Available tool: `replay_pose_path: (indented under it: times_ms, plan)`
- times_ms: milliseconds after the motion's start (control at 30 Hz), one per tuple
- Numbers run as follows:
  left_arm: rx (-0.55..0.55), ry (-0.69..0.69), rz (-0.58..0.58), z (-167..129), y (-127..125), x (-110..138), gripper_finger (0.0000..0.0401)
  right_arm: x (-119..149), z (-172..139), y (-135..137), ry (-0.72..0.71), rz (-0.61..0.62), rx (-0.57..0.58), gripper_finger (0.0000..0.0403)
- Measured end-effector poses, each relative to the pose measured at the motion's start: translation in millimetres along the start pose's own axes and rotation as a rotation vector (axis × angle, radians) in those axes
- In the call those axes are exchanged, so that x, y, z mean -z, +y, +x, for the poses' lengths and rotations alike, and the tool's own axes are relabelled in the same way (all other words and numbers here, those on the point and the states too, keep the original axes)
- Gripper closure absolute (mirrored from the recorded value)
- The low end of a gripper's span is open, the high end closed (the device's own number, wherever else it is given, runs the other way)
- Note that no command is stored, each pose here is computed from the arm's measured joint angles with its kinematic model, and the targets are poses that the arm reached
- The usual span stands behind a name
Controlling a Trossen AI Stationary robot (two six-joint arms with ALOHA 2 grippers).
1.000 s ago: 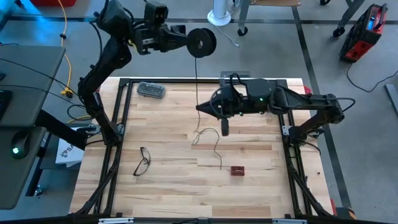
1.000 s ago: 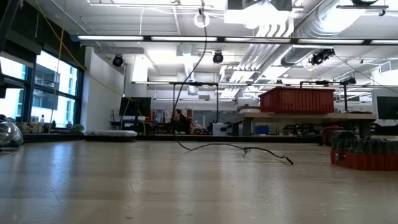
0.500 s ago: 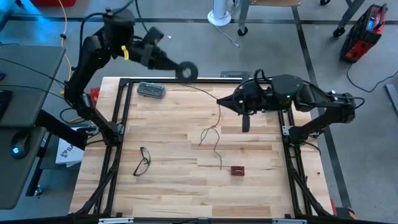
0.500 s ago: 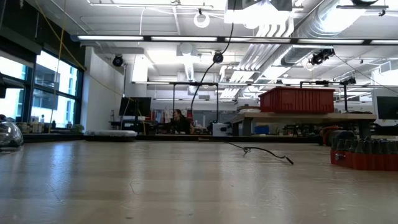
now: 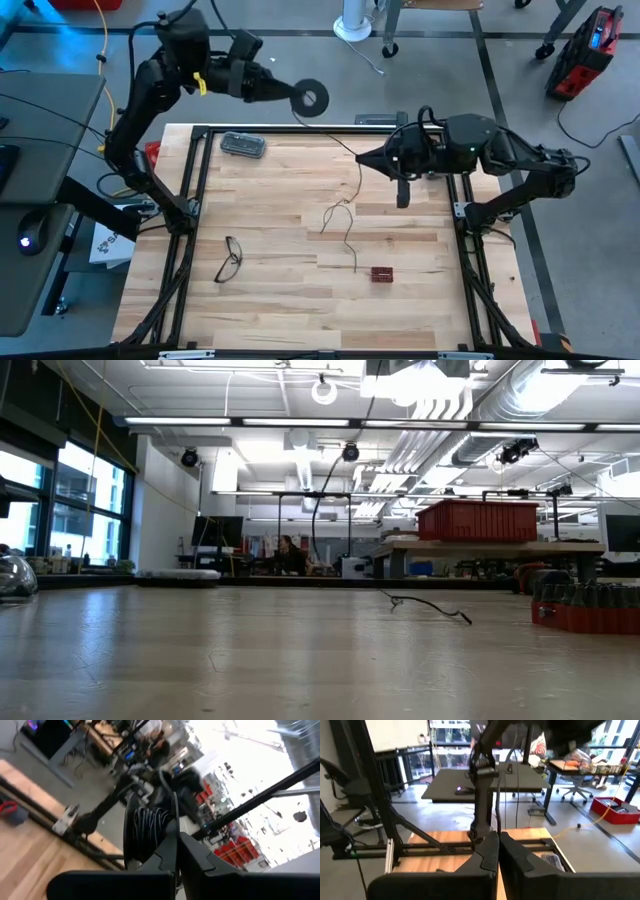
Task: Coil cords
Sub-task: Coil the black wire into the spool
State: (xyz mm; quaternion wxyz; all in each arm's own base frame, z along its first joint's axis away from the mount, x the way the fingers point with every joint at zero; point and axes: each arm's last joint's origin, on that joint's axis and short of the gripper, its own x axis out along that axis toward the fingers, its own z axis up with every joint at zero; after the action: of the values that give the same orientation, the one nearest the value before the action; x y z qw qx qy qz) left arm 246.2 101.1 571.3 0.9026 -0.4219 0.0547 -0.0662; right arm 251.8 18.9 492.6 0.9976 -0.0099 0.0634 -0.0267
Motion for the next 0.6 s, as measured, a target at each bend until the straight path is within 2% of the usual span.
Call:
replay_pose_path:
  times_ms: [233,400,600]
  plan:
    - [0.056,-0.078,0.003,-6,-7,-9,0.0400,4,-1,0,0.046,-0.010,0.000,0.0403]
    - [0.066,0.001,-0.085,-10,-8,-3,0.0400,4,-3,0,0.048,-0.010,-0.001,0.0403]
    - [0.017,0.106,-0.219,-23,-14,14,0.0400,2,-7,-1,0.039,-0.020,-0.001,0.0403]
